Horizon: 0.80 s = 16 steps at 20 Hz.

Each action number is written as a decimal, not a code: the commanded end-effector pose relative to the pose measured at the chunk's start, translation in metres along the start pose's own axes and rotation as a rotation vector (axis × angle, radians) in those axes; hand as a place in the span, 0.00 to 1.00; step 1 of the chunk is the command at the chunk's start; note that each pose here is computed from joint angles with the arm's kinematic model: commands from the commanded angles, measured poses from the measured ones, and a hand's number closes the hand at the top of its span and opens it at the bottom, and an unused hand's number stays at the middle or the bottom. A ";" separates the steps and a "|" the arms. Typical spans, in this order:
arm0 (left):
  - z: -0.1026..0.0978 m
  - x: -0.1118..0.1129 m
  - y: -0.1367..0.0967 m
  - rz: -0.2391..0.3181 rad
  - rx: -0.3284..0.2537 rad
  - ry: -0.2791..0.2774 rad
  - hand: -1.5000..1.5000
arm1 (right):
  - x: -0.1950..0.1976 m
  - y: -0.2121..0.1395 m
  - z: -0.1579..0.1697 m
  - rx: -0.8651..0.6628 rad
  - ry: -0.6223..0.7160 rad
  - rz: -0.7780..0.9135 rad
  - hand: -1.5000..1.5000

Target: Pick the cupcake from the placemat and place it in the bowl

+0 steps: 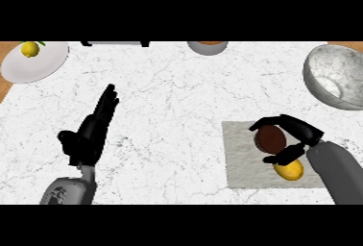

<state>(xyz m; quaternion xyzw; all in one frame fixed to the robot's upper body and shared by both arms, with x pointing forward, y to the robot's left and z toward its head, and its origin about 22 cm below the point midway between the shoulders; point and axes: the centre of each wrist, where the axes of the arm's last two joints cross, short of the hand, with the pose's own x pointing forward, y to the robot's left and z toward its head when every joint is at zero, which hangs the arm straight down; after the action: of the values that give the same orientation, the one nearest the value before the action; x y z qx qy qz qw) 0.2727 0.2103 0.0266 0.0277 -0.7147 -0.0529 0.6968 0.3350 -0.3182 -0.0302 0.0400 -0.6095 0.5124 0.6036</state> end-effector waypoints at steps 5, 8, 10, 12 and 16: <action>-0.004 -0.011 -0.003 0.018 -0.030 -0.001 0.50 | -0.001 0.005 -0.004 0.108 -0.117 0.048 1.00; -0.006 0.005 0.000 0.009 -0.002 0.012 0.50 | -0.012 0.012 0.006 0.097 -0.120 0.025 1.00; 0.005 -0.014 -0.010 0.022 -0.006 0.009 0.50 | -0.017 0.029 0.002 0.084 -0.149 -0.004 1.00; 0.007 0.007 0.000 0.012 0.027 0.009 0.50 | -0.018 -0.004 0.060 0.060 -0.163 -0.016 1.00; 0.007 0.003 0.009 0.002 0.046 0.010 0.50 | -0.020 -0.032 0.130 -0.011 -0.196 -0.062 1.00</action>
<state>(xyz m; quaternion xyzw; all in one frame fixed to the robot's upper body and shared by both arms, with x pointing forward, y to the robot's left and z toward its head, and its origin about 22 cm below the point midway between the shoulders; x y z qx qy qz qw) 0.2670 0.2190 0.0273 0.0361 -0.7121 -0.0419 0.6999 0.3009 -0.3769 -0.0164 0.0384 -0.6512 0.5096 0.5610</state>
